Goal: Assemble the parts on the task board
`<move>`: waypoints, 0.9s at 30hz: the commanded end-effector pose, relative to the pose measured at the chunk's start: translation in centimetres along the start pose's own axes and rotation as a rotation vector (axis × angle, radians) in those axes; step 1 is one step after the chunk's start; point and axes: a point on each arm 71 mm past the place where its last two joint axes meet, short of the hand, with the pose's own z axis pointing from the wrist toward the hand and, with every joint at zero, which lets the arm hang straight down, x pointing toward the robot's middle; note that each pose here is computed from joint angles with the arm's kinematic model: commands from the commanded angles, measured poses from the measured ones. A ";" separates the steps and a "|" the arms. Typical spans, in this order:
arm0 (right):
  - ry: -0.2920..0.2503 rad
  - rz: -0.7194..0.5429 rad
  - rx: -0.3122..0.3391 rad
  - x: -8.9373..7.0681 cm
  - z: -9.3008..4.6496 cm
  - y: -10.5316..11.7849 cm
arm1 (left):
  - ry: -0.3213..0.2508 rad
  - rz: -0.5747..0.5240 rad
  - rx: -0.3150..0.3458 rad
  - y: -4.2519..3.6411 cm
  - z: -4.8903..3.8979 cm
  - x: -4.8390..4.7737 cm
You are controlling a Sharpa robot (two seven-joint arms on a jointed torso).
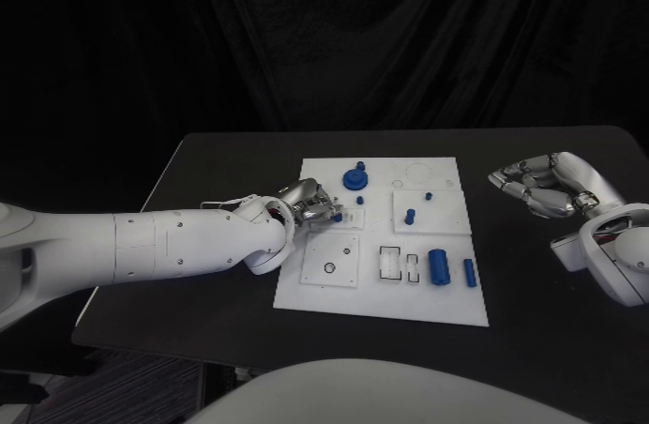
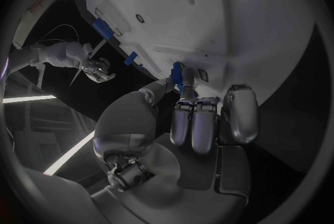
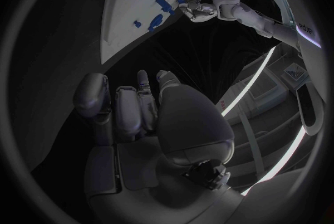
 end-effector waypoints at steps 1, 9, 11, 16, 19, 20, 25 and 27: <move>-0.009 -0.005 0.002 0.0 -0.1 -0.1 | -0.013 0.000 0.008 0.07 0.05 0.00; -0.008 -0.005 0.005 0.0 -0.1 -0.2 | -0.020 0.002 0.004 0.26 0.19 -0.13; -0.008 -0.005 0.005 0.1 -0.1 -0.2 | -0.021 0.003 0.003 0.30 0.21 -0.15; -0.007 -0.004 0.006 0.1 -0.1 -0.2 | -0.017 0.005 0.002 0.33 0.26 -0.13; -0.006 -0.004 0.006 0.1 -0.1 -0.2 | -0.008 0.006 0.003 0.25 0.23 -0.02; -0.006 -0.004 0.006 0.1 -0.1 -0.2 | -0.005 0.005 0.003 0.22 0.22 0.02; -0.006 -0.004 0.006 0.1 -0.1 -0.2 | 0.007 0.005 0.008 0.02 0.12 0.20; -0.006 -0.004 0.006 0.1 -0.1 -0.2 | 0.012 0.005 0.009 -0.04 0.10 0.26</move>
